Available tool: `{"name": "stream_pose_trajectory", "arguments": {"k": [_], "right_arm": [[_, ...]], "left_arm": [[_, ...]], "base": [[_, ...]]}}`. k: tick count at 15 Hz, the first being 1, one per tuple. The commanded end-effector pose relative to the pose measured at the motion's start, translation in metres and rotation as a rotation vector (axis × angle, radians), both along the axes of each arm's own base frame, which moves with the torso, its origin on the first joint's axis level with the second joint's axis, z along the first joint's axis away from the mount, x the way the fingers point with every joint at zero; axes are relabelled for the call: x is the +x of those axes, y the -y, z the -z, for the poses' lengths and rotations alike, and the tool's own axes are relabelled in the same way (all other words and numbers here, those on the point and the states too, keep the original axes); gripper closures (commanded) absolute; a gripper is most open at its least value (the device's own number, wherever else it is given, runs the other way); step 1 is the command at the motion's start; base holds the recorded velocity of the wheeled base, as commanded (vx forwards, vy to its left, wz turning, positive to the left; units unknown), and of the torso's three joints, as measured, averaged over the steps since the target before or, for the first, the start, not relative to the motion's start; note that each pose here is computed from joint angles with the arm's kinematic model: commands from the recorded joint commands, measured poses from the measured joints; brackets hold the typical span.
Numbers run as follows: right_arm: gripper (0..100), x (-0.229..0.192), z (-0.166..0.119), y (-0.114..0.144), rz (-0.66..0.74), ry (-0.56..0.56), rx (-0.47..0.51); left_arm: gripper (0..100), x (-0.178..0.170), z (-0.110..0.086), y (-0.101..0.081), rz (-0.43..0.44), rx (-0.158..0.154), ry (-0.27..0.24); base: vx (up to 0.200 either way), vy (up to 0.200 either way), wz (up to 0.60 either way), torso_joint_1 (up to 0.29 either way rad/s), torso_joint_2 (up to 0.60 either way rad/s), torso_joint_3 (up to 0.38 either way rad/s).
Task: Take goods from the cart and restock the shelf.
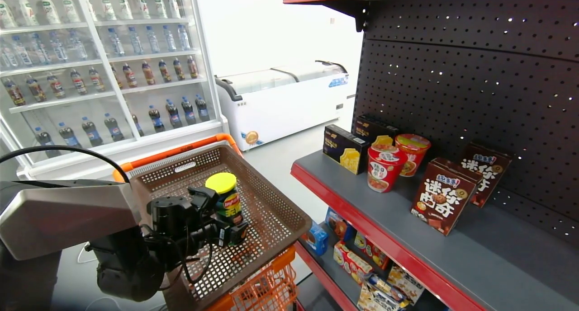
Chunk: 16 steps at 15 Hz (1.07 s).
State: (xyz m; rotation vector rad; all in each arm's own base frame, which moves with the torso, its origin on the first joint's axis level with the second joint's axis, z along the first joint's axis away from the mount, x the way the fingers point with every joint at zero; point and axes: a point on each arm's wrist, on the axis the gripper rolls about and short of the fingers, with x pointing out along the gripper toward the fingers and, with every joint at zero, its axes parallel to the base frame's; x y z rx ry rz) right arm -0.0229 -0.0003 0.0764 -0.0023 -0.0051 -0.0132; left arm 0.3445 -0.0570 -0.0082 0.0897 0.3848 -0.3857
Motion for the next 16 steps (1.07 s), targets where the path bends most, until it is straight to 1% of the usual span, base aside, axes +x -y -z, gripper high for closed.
{"name": "stream_pose_trajectory", "arguments": {"k": [1, 5, 6, 8, 9, 10, 11, 12, 13, 14, 15, 16], "right_arm": [[0, 0.000, 0.000, 0.000, -0.001, 0.001, -0.001], [0, 0.000, 0.000, 0.000, -0.001, 0.001, -0.001], [0, 0.000, 0.000, 0.000, 0.001, 0.001, -0.001], [0, 0.000, 0.000, 0.000, -0.001, 0.001, -0.001], [0, 0.000, 0.000, 0.000, -0.001, 0.001, -0.001], [0, 0.000, 0.000, 0.000, -0.001, 0.001, 0.001], [0, 0.000, 0.000, 0.000, -0.001, 0.001, 0.001], [0, 0.000, 0.000, 0.000, -0.001, 0.001, -0.001], [0, 0.000, 0.000, 0.000, -0.001, 0.001, 0.001], [0, 0.000, 0.000, 0.000, -0.001, 0.001, -0.001], [0, 0.000, 0.000, 0.000, -0.001, 0.001, 0.001], [0, 0.000, 0.000, 0.000, 0.001, 0.001, -0.001]], "left_arm": [[0, 0.005, 0.003, -0.002, -0.008, -0.001, 0.002], [0, 0.010, 0.001, -0.003, -0.012, -0.008, 0.022], [100, 0.011, -0.001, -0.003, -0.012, -0.009, 0.030], [100, 0.016, -0.007, 0.000, -0.009, -0.009, 0.064], [100, 0.017, -0.014, 0.003, -0.003, -0.012, 0.086], [100, 0.016, -0.029, 0.011, 0.006, -0.015, 0.129], [100, 0.015, -0.036, 0.013, -0.010, -0.011, 0.150], [100, 0.011, -0.045, 0.014, -0.066, 0.005, 0.169], [100, 0.006, -0.061, 0.015, -0.076, -0.007, 0.200], [100, 0.002, -0.072, 0.014, -0.081, -0.012, 0.216], [100, -0.012, -0.104, 0.010, -0.096, -0.017, 0.244], [100, -0.026, -0.131, 0.007, -0.106, -0.017, 0.252]], "base": [[0.000, 0.000, 0.00, 0.000, 0.00, 0.000], [0.000, 0.000, 0.00, 0.000, 0.00, 0.000], [0.000, 0.000, 0.00, 0.000, 0.00, 0.000], [0.000, 0.000, 0.00, 0.000, 0.00, 0.000], [0.000, 0.000, 0.00, 0.000, 0.00, 0.000], [0.000, 0.000, 0.00, 0.000, 0.00, 0.000], [0.000, 0.000, 0.00, 0.000, 0.00, 0.000], [0.000, 0.000, 0.00, 0.000, 0.00, 0.000], [0.000, 0.000, 0.00, 0.000, 0.00, 0.000], [0.000, 0.000, 0.00, 0.000, 0.00, 0.000], [0.000, 0.000, 0.00, 0.000, 0.00, 0.000], [0.000, 0.000, 0.00, 0.000, 0.00, 0.000]]}}
